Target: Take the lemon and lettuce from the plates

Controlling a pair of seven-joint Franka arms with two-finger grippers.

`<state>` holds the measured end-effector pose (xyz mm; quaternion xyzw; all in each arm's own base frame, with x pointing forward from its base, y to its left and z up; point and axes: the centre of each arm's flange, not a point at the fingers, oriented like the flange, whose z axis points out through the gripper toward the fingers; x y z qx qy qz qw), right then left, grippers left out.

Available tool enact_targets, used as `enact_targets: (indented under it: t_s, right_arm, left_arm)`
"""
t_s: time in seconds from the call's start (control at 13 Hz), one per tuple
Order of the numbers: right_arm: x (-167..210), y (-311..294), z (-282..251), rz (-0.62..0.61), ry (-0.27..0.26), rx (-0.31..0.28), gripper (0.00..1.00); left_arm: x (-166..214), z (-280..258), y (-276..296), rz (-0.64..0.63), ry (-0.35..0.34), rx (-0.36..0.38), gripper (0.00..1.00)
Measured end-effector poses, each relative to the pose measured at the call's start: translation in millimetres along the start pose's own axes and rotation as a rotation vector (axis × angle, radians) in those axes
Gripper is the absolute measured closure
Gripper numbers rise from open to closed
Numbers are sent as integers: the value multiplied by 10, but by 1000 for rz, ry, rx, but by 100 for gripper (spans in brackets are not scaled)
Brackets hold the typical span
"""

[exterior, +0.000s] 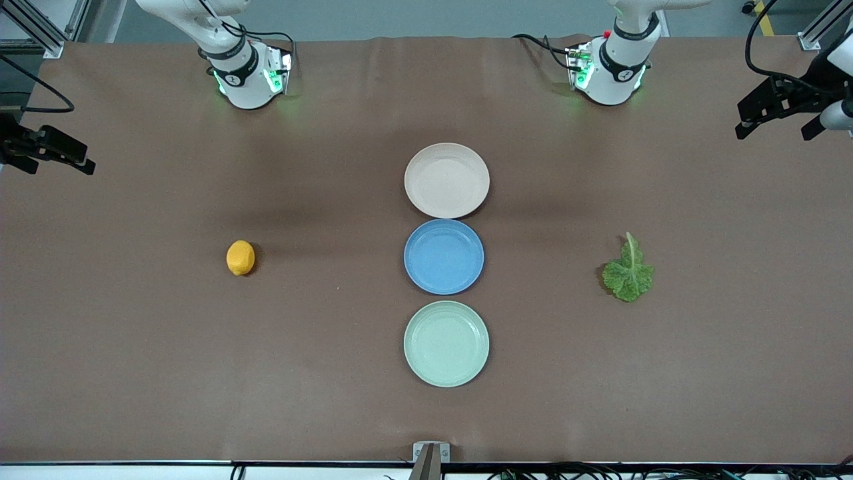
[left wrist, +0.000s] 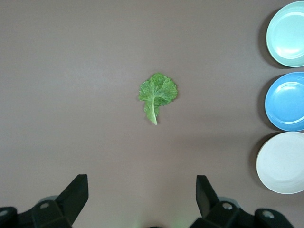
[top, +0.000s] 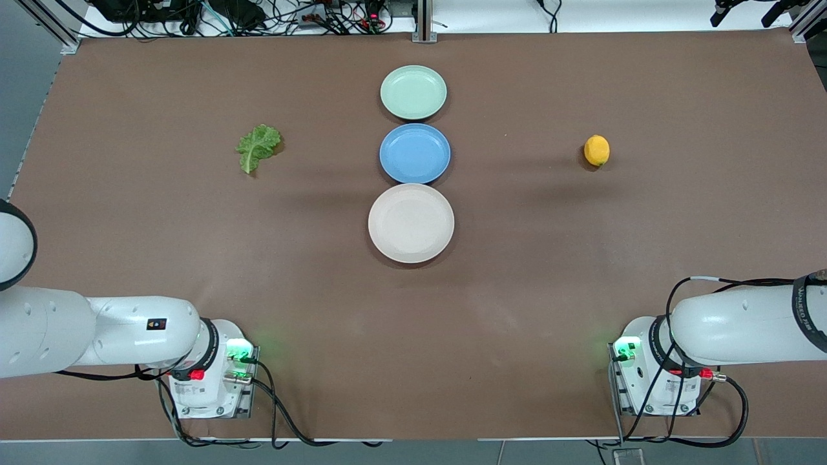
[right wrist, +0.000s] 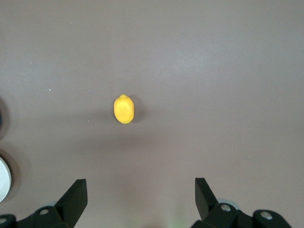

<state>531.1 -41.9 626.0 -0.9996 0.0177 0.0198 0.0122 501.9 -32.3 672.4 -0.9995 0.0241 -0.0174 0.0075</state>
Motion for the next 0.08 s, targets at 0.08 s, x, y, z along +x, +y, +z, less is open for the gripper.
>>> enact_targets:
  t_s: [0.08]
  right_arm:
    - [1, -12, 5, -2, -1, 0, 0]
  left_arm:
    - [4, 4, -1, 0, 0, 0, 0]
